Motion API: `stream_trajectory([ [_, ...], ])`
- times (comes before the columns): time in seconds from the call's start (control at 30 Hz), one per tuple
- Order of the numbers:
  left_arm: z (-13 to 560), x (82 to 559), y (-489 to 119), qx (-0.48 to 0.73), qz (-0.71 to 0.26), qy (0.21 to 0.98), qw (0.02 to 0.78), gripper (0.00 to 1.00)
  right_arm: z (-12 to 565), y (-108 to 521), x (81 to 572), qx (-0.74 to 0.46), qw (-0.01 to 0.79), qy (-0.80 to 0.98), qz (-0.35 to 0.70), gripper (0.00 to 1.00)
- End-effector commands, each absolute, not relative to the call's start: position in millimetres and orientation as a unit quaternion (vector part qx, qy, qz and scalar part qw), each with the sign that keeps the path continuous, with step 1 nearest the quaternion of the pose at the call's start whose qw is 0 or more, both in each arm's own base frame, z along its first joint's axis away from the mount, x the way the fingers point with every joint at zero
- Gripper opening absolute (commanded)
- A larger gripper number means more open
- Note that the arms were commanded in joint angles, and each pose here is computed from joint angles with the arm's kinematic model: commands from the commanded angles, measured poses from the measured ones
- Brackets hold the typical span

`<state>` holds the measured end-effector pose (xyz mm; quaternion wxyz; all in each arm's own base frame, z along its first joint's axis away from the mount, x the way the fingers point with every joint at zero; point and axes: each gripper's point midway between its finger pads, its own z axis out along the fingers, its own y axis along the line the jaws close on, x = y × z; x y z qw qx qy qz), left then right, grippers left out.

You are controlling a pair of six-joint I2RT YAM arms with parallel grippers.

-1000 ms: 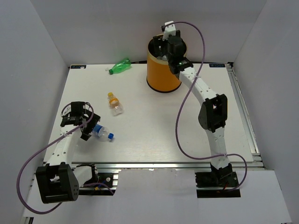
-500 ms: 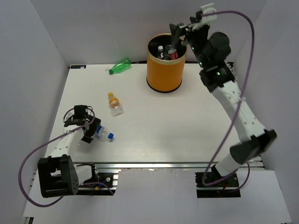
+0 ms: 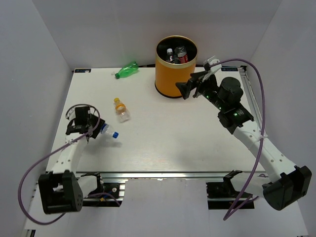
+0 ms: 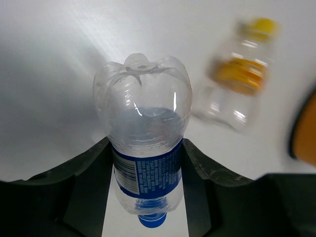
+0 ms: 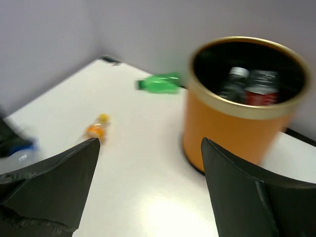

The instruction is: Put the plastic bottles in the bin

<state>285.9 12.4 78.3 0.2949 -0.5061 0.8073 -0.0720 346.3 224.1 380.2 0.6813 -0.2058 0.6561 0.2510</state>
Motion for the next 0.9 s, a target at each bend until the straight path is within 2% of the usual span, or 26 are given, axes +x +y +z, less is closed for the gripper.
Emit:
stream_trajectory([
  [0.0,177,324,-39,-0.338,-0.225,0.807,0.429,0.21,381,262,298,-0.300,0.637,0.607,0.369,0.89],
  [0.03,206,333,-59,-0.264,-0.268,0.796,0.474,0.16,377,267,295,-0.308,0.626,0.604,0.385,0.89],
  [0.1,252,315,-136,-0.094,-0.396,0.778,0.478,0.13,360,280,294,-0.295,0.584,0.625,0.426,0.89],
  [0.2,281,290,-200,0.040,-0.445,0.761,0.470,0.09,338,305,268,-0.342,0.506,0.611,0.504,0.90],
  [0.23,281,290,-207,0.055,-0.436,0.762,0.476,0.05,320,310,258,-0.355,0.479,0.612,0.521,0.89],
  [0.3,283,295,-215,0.035,-0.423,0.766,0.483,0.00,303,325,236,-0.381,0.439,0.602,0.547,0.90],
  [0.47,290,298,-233,0.010,-0.447,0.757,0.476,0.00,270,353,221,-0.376,0.418,0.631,0.535,0.89],
  [0.7,294,296,-237,-0.011,-0.450,0.744,0.494,0.00,272,376,233,-0.320,0.464,0.639,0.524,0.89],
  [0.87,298,285,-240,0.000,-0.464,0.739,0.488,0.00,253,386,271,-0.252,0.486,0.685,0.482,0.87],
])
